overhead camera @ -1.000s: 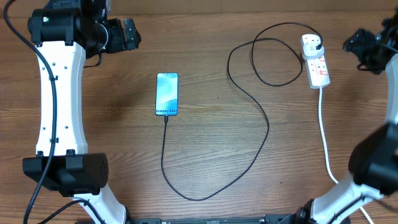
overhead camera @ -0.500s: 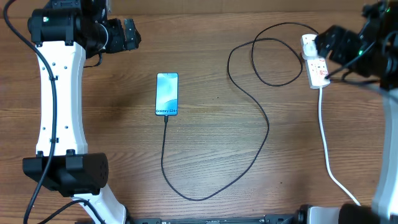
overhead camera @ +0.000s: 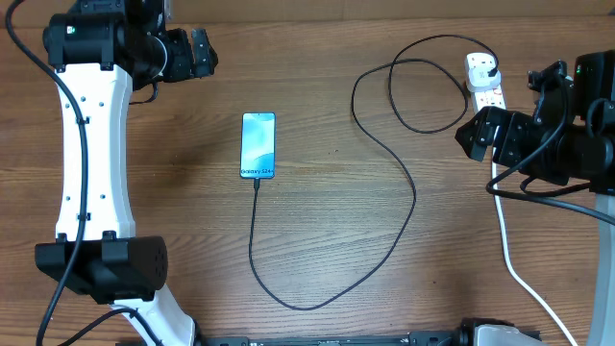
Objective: Plug charger to phone and switch on socket
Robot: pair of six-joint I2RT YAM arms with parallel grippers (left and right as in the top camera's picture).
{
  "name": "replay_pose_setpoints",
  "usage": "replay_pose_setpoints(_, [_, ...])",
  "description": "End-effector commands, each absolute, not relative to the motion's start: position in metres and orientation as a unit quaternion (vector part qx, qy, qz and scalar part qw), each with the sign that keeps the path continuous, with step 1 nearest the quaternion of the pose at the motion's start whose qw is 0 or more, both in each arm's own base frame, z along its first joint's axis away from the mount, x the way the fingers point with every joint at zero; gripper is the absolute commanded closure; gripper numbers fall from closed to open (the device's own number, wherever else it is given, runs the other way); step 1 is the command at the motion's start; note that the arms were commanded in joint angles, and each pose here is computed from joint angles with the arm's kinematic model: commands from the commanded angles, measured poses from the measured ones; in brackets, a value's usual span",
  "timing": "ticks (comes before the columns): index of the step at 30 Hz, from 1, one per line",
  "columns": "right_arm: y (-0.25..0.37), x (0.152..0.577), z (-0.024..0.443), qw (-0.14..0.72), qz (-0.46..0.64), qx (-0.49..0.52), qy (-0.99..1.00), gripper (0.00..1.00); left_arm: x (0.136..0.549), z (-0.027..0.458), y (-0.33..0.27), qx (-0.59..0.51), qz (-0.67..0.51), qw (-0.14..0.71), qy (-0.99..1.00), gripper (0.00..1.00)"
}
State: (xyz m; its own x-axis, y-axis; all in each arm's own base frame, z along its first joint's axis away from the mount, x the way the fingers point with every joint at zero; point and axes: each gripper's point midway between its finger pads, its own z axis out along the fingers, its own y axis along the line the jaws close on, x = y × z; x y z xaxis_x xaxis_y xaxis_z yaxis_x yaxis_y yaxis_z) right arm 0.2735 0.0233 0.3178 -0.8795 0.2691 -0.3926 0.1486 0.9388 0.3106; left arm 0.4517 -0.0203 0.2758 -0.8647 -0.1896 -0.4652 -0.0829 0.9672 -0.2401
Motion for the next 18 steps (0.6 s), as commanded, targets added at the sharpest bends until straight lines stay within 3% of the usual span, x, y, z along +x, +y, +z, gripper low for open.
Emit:
replay_pose_setpoints(1, [0.021,0.273,0.323,0.229,0.127,0.103,0.959,0.00,0.448,0.290,-0.020,-0.058,-0.100,0.269,0.956,0.00])
replay_pose_setpoints(12, [0.015,0.286,0.329,0.261,0.113,0.096,0.954,0.00,0.448,0.290,-0.020,-0.058,-0.100,0.269,0.956,0.00])
replay_pose_setpoints(18, [0.010,0.318,0.354,0.368,0.103,0.085,0.920,0.00,0.448,0.290,-0.020,-0.058,-0.100,0.269,0.956,0.00])
